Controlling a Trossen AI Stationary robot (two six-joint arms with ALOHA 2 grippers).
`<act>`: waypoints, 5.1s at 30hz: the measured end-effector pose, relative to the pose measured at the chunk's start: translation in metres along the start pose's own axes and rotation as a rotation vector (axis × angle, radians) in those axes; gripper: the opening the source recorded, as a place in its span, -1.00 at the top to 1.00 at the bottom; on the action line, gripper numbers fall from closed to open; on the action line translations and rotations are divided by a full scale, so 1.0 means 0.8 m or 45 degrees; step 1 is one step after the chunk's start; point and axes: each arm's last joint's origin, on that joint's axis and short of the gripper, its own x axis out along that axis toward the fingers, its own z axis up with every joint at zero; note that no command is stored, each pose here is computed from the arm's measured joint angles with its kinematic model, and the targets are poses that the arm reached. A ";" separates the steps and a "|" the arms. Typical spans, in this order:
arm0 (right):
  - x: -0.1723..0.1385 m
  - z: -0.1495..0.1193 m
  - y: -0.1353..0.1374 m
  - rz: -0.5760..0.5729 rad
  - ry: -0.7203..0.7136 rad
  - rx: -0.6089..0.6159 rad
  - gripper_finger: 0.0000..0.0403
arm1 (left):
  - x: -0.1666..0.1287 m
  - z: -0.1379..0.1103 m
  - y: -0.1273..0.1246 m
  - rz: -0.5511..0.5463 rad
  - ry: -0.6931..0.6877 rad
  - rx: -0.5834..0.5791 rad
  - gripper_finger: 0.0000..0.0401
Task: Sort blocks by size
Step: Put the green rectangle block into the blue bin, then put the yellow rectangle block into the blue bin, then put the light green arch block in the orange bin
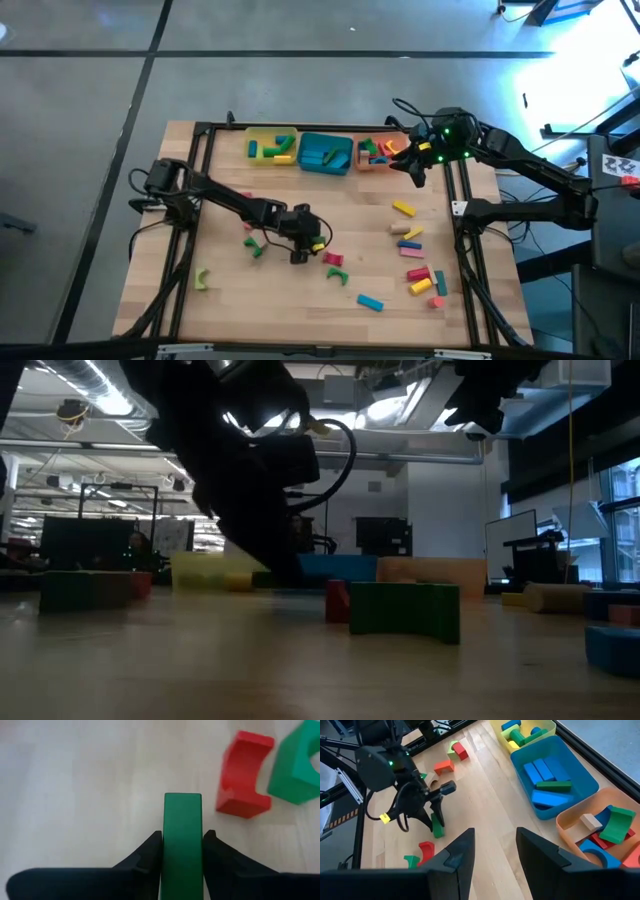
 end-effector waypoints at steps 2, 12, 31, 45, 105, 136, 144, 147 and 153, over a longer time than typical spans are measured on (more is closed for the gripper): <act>0.000 0.000 0.000 0.000 0.001 0.000 0.27 | -0.004 0.004 0.008 0.014 -0.018 -0.010 0.49; 0.000 0.000 0.000 0.003 0.002 0.000 0.27 | -0.035 0.031 0.073 0.146 -0.182 -0.010 0.51; 0.013 -0.036 0.069 0.038 0.244 -0.082 0.27 | -0.073 0.038 0.232 0.523 -0.499 -0.236 0.45; 0.032 -0.078 0.093 -0.447 0.408 0.172 0.27 | -0.074 0.027 0.255 0.573 -0.468 -0.274 0.44; 0.202 -0.192 -0.008 -0.712 0.976 -0.029 0.27 | -0.047 0.030 0.221 0.558 -0.422 -0.300 0.01; 0.236 -0.031 0.003 -0.485 0.043 -0.440 0.70 | -0.202 -0.008 0.142 0.422 0.088 -0.352 0.01; 0.254 0.003 -0.070 -0.443 -0.234 -0.349 0.66 | -0.212 -0.023 0.113 0.377 0.239 -0.429 0.01; 0.275 0.001 -0.097 -0.414 -0.282 -0.331 0.56 | -0.210 -0.022 0.104 0.358 0.233 -0.418 0.01; 0.298 -0.004 -0.128 -0.430 -0.368 -0.319 0.50 | -0.209 -0.027 0.086 0.288 0.306 -0.466 0.01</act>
